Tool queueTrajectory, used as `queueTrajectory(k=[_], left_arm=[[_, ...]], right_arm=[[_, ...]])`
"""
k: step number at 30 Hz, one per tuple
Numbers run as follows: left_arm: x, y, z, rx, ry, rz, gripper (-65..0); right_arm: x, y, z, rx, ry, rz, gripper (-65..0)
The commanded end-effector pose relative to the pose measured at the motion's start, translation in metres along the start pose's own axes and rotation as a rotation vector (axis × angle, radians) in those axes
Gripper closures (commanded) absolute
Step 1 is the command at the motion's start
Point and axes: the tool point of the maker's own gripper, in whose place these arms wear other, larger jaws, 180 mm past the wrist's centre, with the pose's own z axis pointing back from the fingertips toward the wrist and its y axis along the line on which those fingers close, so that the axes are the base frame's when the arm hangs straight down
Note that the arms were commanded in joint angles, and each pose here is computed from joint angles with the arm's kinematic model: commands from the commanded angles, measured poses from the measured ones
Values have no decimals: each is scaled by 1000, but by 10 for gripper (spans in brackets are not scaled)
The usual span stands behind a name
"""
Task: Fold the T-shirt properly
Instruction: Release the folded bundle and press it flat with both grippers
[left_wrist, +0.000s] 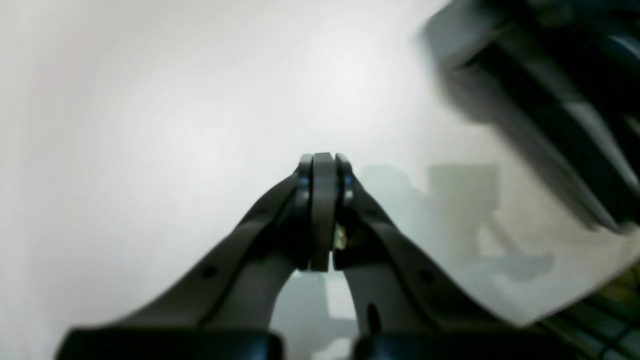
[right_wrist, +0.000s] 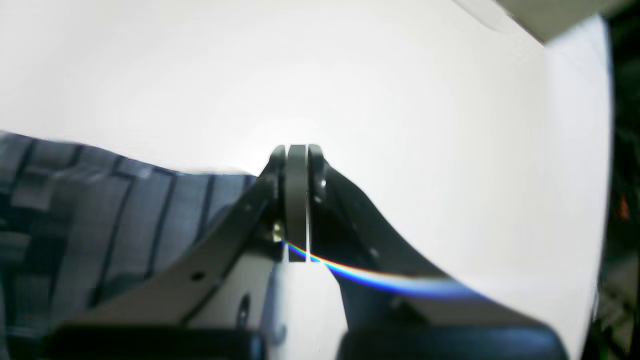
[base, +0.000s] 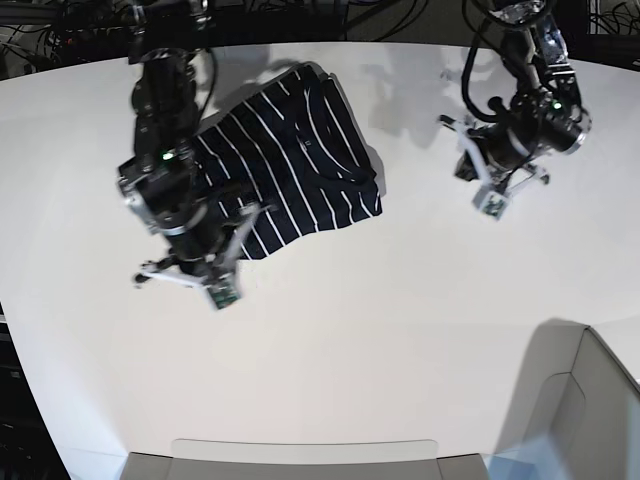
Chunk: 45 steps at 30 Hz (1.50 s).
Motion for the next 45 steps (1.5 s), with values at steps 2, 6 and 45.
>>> queueTrajectory(k=[2, 6, 45], left_arm=[[32, -27, -1, -63, -106, -91, 0], [68, -96, -8, -239, -261, -211, 0], [75, -20, -44, -9, -173, 181, 0]], right_arm=[[-7, -28, 2, -65, 13, -4, 0], [-47, -67, 0, -138, 119, -42, 0], [-115, 81, 36, 317, 215, 445, 0]])
